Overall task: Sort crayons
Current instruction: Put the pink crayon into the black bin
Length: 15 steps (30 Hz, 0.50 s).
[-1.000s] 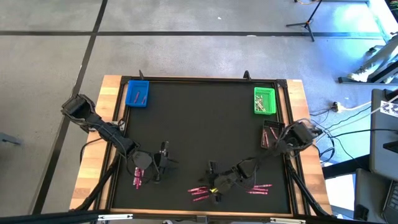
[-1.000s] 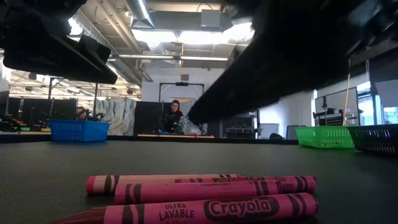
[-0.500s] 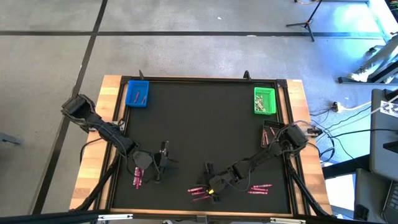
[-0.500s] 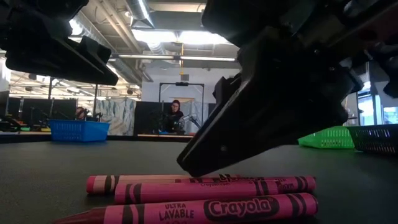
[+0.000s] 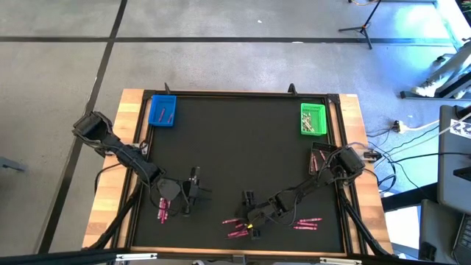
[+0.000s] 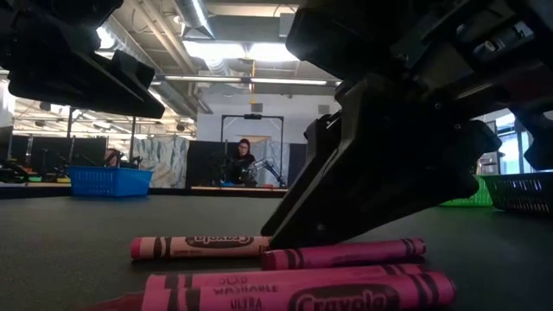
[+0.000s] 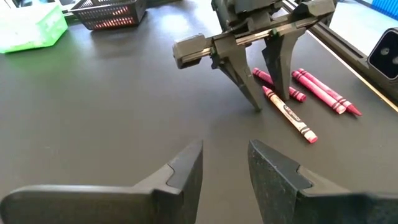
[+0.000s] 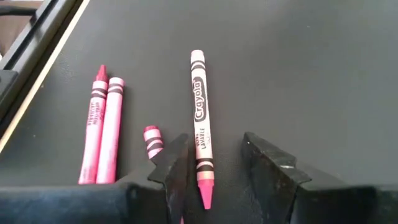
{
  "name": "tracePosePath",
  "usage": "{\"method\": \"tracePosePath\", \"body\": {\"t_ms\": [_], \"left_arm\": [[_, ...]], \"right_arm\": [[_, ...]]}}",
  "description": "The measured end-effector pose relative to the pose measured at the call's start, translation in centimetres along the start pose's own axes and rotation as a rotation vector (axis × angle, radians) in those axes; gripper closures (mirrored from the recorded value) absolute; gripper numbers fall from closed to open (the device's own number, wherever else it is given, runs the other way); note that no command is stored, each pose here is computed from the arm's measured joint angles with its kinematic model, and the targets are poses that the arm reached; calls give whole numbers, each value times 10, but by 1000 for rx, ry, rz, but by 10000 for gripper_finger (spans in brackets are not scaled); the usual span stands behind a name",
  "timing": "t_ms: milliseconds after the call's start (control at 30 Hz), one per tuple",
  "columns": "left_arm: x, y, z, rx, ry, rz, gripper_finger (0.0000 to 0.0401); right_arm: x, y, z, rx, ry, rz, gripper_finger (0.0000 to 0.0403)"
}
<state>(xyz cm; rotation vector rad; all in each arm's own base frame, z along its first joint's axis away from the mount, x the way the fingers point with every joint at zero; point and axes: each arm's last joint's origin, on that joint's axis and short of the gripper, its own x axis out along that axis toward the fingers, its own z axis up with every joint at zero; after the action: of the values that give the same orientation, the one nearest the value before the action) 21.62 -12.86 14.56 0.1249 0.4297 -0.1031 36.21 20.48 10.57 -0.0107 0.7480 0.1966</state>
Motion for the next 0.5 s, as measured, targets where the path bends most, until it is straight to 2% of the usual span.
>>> {"method": "tracePosePath", "body": {"t_ms": [133, 500], "left_arm": [[0, 0, 0, 0, 0, 0, 282], [0, 0, 0, -3, -1, 0, 282]], "right_arm": [[0, 0, 0, 0, 6, 7, 268], [1, -1, -3, -12, 26, -13, 389]]}}
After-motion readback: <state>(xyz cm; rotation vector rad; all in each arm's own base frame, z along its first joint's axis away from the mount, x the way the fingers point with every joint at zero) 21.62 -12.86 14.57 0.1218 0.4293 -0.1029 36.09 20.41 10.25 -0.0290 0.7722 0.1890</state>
